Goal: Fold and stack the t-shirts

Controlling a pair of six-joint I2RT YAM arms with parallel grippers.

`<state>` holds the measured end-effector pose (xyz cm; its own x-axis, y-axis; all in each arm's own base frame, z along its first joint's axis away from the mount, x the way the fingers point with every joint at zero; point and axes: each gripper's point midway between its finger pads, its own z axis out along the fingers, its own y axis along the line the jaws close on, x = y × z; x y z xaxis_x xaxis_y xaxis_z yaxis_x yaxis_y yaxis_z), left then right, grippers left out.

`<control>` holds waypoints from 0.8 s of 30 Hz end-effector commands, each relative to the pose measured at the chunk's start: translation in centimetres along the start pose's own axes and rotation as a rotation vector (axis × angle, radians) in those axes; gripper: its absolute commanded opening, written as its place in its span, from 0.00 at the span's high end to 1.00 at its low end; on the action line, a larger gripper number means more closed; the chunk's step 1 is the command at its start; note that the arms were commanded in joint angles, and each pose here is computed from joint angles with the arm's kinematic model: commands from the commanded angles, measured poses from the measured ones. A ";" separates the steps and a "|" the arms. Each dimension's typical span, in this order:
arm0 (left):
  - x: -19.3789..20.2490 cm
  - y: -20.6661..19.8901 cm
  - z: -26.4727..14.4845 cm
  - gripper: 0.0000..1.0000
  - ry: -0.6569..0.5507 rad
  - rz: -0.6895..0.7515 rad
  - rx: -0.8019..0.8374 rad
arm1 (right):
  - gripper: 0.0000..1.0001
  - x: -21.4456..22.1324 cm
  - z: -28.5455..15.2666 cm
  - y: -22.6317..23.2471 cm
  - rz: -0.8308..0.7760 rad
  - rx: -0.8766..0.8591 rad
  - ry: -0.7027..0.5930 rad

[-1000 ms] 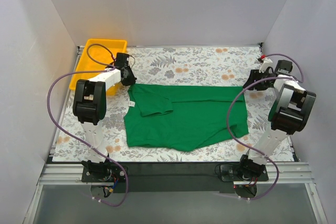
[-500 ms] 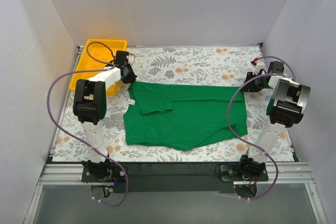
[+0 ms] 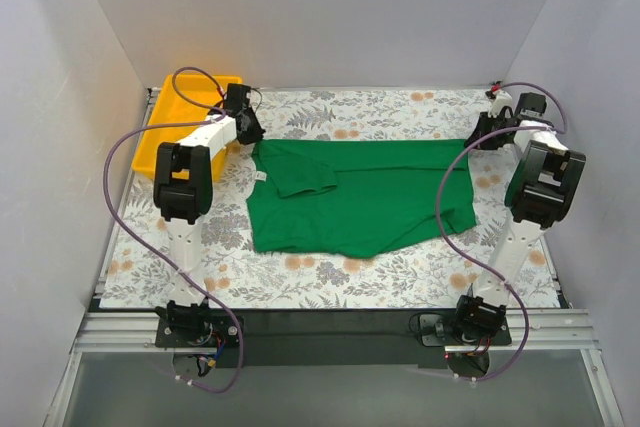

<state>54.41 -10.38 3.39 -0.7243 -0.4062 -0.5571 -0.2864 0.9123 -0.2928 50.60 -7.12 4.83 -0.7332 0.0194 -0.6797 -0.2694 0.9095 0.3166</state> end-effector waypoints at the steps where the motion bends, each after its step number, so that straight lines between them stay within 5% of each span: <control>1: -3.9 -0.4 0.1 0.95 -0.075 -0.010 -0.027 | 0.99 -4.0 0.4 -1.5 -0.028 0.044 -0.072; 5: -5.3 -1.4 1.6 0.94 -0.081 -0.015 -0.021 | 0.99 -6.1 1.4 -2.2 -0.039 0.055 -0.104; 7: -6.1 -1.9 2.3 0.91 -0.090 -0.022 -0.008 | 0.86 -6.6 1.9 -2.2 -0.036 0.050 -0.110; 10: -7.1 -3.2 1.8 0.63 -0.106 -0.022 0.043 | 0.54 -8.3 1.4 -1.4 -0.062 0.031 -0.138; 13: -9.4 -5.5 -1.0 0.50 -0.169 -0.007 0.145 | 0.39 -8.8 -0.4 0.1 -0.111 0.021 -0.155; 20: -12.6 -10.3 -12.4 0.48 -0.275 0.024 0.396 | 0.30 -5.4 -5.3 4.7 -0.250 -0.013 -0.137; 24: -11.0 -9.7 -18.4 0.45 -0.325 0.064 0.464 | 0.28 -0.9 -7.8 8.8 -0.336 -0.094 -0.104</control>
<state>56.45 -13.18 16.31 -0.6169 -0.4250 -0.6625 -0.0725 0.8688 -0.4898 46.42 -4.35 11.36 -0.6254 -0.1192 -0.7711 -0.4085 0.8920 0.1935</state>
